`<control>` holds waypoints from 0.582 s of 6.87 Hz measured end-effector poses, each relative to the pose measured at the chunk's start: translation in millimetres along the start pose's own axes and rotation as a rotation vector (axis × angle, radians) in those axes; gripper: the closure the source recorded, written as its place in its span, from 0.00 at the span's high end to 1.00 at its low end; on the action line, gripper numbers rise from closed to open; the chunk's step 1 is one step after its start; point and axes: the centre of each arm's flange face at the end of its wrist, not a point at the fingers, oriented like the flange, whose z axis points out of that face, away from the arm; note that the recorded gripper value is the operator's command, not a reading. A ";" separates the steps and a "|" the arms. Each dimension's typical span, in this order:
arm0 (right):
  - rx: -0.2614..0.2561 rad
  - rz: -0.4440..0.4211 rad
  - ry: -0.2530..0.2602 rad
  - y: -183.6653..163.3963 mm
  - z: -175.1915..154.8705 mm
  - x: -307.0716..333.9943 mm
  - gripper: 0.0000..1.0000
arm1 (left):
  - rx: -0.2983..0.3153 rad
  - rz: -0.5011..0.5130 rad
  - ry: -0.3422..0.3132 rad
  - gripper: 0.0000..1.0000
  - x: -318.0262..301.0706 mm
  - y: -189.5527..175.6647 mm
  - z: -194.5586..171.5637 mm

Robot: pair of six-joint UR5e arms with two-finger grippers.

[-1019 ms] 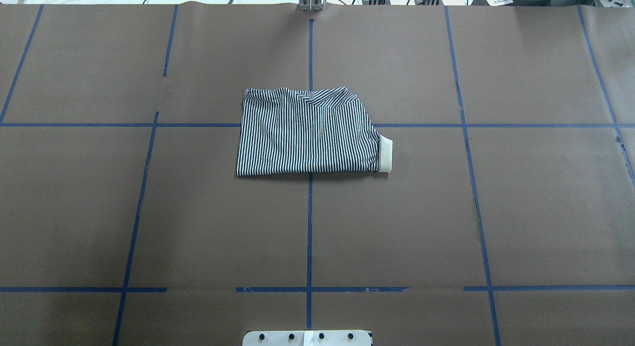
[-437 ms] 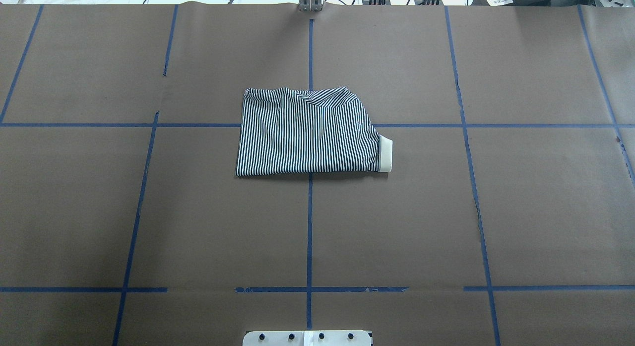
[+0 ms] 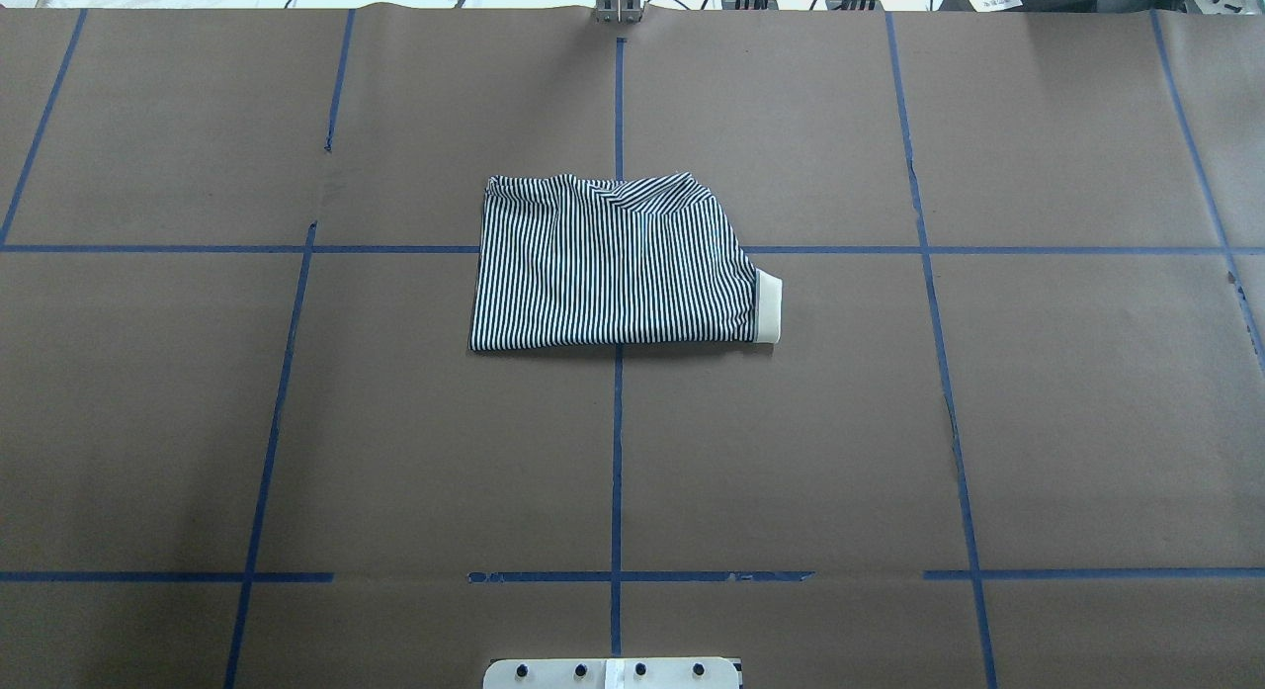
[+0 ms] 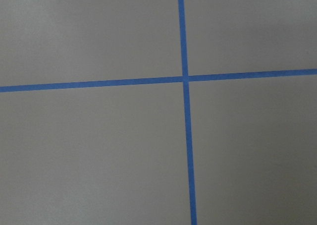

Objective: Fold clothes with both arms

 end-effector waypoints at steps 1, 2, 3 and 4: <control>0.010 -0.007 -0.009 -5.9 -5.2 -5.0 1.00 | 0.001 0.023 0.001 1.00 -1.3 -3.3 0.2; 0.016 -0.019 -0.010 -16.5 -15.5 -16.5 1.00 | 0.000 0.032 0.001 1.00 -1.9 -5.0 0.5; 0.006 -0.020 -0.002 -26.3 -25.0 -38.0 1.00 | 0.002 0.035 0.002 1.00 -1.3 -5.8 -0.5; -0.006 -0.001 0.008 -26.9 -28.0 -58.9 1.00 | 0.003 0.035 0.005 1.00 0.4 -6.0 -1.9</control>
